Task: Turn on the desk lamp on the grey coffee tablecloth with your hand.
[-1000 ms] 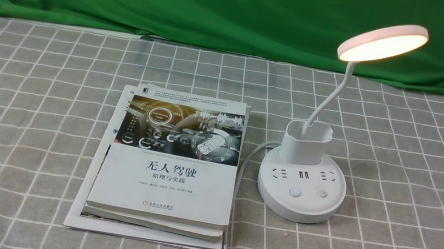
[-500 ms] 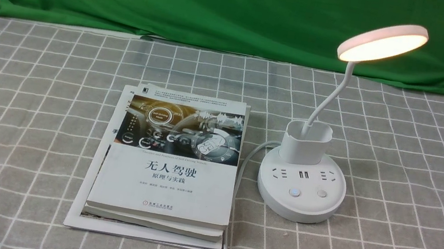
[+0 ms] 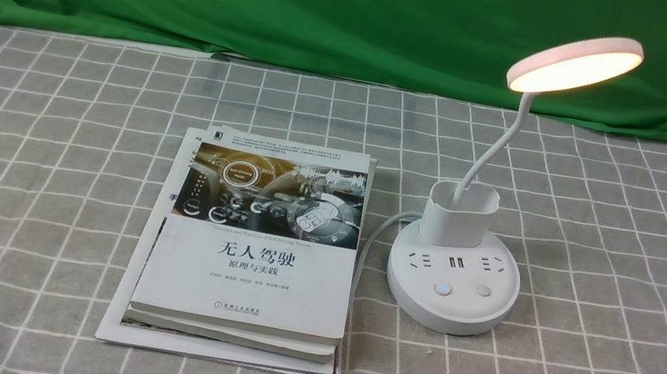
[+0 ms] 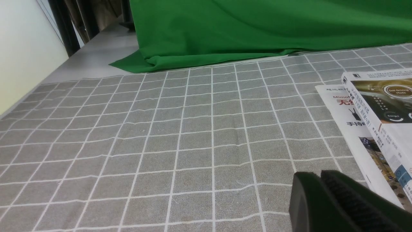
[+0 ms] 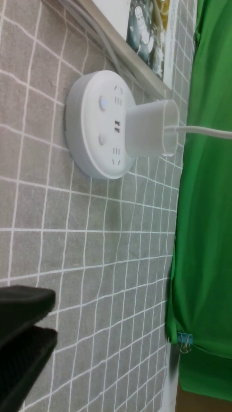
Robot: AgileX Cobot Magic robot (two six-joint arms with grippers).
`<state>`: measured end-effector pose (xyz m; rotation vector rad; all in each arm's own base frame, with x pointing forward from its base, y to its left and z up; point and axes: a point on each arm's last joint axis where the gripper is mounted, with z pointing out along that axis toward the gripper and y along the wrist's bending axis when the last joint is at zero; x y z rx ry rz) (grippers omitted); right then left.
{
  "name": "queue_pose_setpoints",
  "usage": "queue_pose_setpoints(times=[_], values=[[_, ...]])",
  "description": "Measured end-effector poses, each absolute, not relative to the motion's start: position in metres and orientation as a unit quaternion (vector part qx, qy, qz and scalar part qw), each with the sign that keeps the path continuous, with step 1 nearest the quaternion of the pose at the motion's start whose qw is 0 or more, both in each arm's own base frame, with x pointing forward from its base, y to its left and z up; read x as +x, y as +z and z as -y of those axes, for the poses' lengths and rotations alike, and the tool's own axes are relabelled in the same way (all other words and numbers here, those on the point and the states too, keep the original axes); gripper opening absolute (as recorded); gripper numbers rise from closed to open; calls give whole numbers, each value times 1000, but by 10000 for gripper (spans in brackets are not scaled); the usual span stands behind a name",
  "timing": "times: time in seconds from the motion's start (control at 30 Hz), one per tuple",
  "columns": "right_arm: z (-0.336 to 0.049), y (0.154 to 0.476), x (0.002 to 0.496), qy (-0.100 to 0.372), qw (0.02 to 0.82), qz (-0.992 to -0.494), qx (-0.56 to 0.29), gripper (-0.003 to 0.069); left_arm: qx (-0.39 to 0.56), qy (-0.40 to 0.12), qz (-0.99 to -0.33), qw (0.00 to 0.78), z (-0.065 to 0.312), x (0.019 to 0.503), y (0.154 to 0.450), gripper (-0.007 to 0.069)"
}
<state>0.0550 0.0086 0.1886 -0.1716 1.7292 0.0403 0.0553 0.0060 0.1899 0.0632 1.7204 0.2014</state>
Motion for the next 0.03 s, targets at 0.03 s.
queue_pose_setpoints(times=[0.03], values=[[-9,189,55,18,646,-760,-75,165,28,89,-756,647,-6,55,190,19]])
